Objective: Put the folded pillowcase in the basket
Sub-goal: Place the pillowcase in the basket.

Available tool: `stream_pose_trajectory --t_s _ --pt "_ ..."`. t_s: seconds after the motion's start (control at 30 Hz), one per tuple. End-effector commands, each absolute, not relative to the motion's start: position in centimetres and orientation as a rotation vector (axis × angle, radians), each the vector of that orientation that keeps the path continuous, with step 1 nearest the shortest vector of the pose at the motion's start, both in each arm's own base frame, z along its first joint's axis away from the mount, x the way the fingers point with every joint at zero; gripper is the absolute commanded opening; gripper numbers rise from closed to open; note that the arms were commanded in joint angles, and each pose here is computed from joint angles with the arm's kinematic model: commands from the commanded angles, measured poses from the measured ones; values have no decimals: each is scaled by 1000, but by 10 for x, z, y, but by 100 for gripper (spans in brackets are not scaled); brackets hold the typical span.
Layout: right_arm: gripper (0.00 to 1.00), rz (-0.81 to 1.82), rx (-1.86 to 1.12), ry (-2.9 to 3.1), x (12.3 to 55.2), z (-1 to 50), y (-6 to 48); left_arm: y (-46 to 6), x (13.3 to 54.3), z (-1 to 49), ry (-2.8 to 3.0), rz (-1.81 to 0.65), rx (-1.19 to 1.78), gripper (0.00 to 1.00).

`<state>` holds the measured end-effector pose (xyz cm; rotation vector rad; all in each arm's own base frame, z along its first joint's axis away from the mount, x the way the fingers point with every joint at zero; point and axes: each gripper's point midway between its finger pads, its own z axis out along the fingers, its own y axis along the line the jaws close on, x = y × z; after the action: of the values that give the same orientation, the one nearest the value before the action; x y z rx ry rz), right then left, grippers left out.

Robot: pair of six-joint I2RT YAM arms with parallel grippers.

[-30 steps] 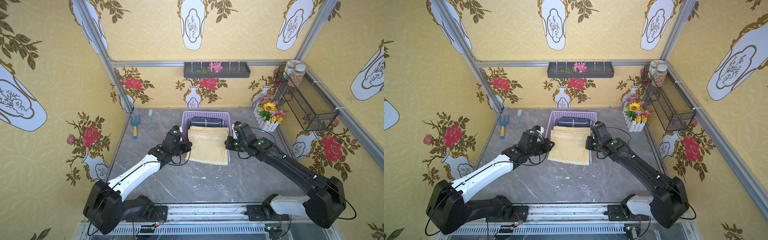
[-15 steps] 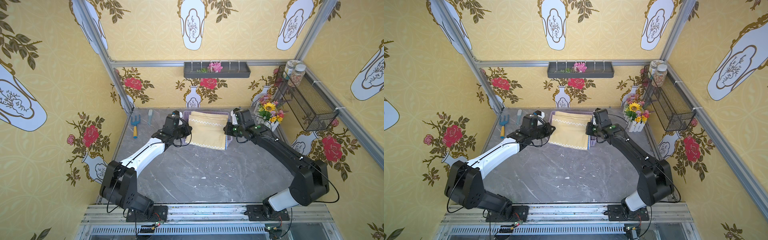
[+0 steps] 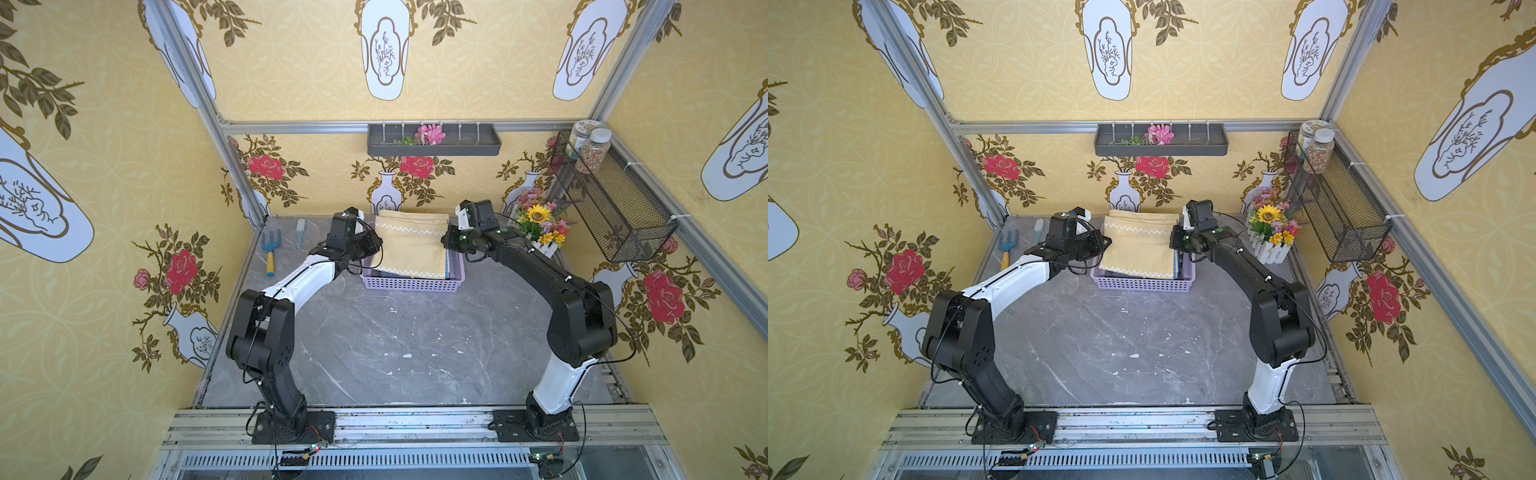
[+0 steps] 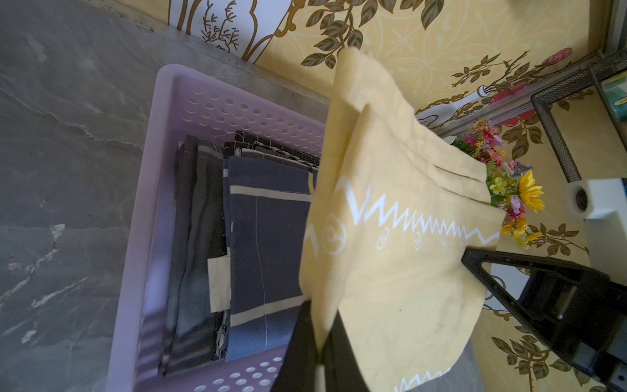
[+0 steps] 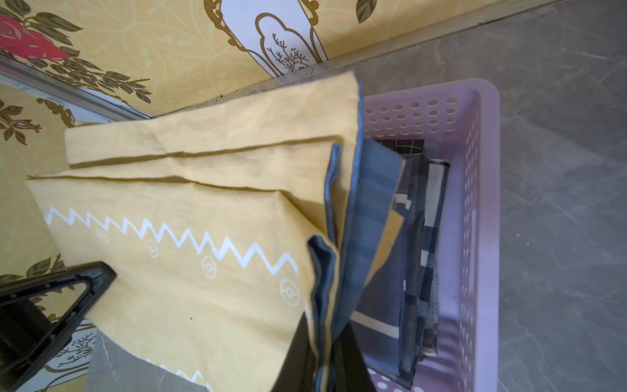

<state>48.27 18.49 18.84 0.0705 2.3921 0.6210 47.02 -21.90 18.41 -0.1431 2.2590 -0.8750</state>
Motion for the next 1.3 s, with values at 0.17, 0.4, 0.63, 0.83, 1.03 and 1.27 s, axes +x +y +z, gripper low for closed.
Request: stream_pose_trajectory --t_s 0.17,0.4,0.63,0.83,1.03,1.27 --pt "2 611 66 2387 509 174 179 -220 489 164 2266 -857 -135 0" --pt "2 614 71 2419 518 154 175 -220 497 144 2298 -862 -153 0" --pt "3 624 77 2445 522 140 176 -221 501 131 2317 -870 -162 0" --pt "5 627 79 2451 522 137 177 -222 503 129 2325 -880 -165 0" --pt "21 636 82 2446 522 140 178 -224 503 133 2324 -887 -161 33" --pt "67 654 77 2435 516 149 178 -221 503 147 2308 -876 -172 98"
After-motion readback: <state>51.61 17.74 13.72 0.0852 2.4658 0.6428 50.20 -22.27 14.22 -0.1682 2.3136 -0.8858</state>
